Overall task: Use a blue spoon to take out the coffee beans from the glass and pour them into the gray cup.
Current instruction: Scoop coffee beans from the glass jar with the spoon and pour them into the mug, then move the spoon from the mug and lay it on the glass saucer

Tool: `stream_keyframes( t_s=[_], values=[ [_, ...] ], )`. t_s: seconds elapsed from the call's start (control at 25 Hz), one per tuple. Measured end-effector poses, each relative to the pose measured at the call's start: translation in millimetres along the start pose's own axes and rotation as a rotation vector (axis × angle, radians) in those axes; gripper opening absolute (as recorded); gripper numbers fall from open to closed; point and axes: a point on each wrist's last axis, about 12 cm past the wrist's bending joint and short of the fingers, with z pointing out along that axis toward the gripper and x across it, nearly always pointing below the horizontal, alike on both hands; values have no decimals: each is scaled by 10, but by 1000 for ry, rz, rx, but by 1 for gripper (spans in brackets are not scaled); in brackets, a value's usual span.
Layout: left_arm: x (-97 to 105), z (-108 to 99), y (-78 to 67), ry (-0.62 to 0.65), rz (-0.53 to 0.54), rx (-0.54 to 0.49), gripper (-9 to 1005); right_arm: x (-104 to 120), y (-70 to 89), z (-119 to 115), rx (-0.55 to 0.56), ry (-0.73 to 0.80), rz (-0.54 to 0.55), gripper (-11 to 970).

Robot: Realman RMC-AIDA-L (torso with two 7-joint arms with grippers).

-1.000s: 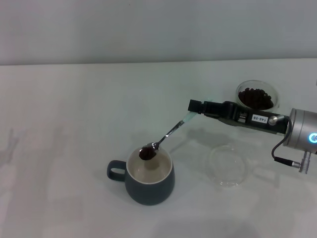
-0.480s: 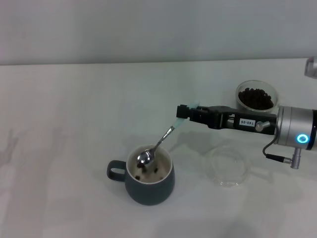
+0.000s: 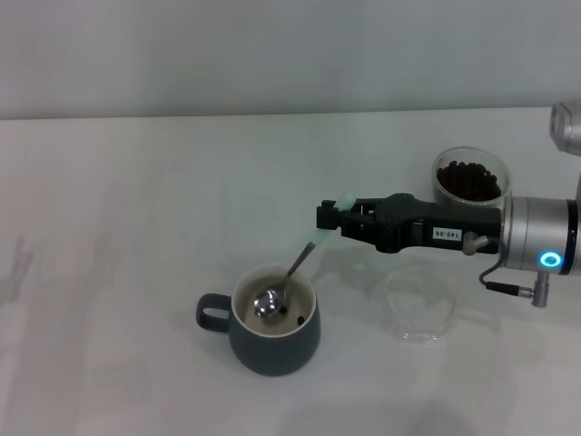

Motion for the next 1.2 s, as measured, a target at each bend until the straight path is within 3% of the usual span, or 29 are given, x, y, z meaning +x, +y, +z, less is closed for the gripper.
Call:
stream_keyframes(
  t_s=[0.44,0.72,1.0,1.2],
  values=[
    [4,-9,6,0,-4,-10,885,-78,8,-119,0,-45,-24,148],
    [0,3,2,-1,-4,-9,885,-227,37,-437,-48,-204,-8,148],
    [0,8,3,-1,-5,-10,885,-334,-83,-831,-10,-145,-29,148],
    [0,7,4,0,-5,-11,885,-283,-207,-1010,79,-125,7,148]
  ],
)
